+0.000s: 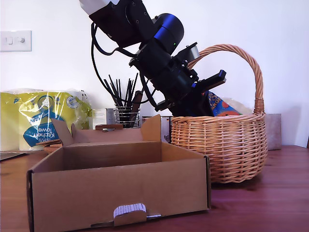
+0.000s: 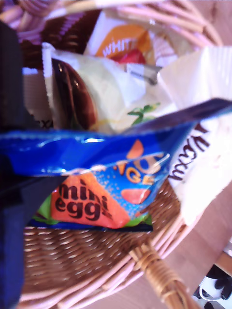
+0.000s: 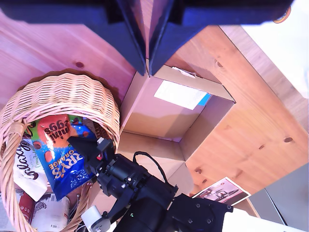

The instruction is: Move the bags of Easter eggs from the cardboard box on the left into the woven basket on the right side.

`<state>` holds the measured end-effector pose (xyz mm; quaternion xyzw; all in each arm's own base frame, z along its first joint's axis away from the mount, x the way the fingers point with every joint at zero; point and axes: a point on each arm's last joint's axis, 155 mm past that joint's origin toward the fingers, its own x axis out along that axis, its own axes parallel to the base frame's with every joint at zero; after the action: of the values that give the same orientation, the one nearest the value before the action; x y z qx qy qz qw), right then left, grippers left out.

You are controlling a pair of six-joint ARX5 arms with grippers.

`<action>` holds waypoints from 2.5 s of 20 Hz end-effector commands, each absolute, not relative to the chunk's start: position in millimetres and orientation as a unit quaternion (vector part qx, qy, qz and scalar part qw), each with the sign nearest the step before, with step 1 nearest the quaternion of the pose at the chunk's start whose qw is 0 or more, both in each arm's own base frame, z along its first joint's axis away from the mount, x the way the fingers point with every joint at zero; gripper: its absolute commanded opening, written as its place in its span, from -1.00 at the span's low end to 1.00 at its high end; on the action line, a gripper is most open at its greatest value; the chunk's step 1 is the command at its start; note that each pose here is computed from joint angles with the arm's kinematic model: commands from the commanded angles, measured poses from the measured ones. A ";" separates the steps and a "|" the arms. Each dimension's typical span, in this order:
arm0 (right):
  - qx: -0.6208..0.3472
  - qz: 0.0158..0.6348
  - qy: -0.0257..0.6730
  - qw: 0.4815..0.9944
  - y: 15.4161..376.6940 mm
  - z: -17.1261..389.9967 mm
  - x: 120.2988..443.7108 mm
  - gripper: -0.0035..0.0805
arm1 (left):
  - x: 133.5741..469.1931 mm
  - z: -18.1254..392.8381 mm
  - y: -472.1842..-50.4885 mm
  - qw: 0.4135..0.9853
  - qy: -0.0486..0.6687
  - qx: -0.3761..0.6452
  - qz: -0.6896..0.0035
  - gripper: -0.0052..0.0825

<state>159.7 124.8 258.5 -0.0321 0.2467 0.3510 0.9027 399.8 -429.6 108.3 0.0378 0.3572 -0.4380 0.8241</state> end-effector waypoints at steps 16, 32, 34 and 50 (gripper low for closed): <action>-0.038 0.356 0.226 0.906 126.7 265.0 162.2 -0.94 | 377.7 174.6 -396.5 0.831 0.343 0.085 -0.430 0.14; -0.062 0.226 0.102 0.967 90.1 320.9 212.1 -0.94 | 340.8 250.0 -298.8 0.879 0.283 0.109 -0.369 -0.94; -0.049 0.191 0.079 0.977 78.9 332.5 221.1 -0.94 | 345.2 251.0 -268.7 0.905 0.254 0.084 -0.331 -0.94; 0.022 0.116 0.010 0.993 51.5 265.1 228.6 -0.94 | 269.6 232.5 -74.9 0.993 0.069 -0.001 -0.096 -0.93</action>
<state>227.7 53.2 268.4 0.0163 0.0092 0.1197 0.9926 271.6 -75.7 236.6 0.0002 0.0674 -0.0959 0.9931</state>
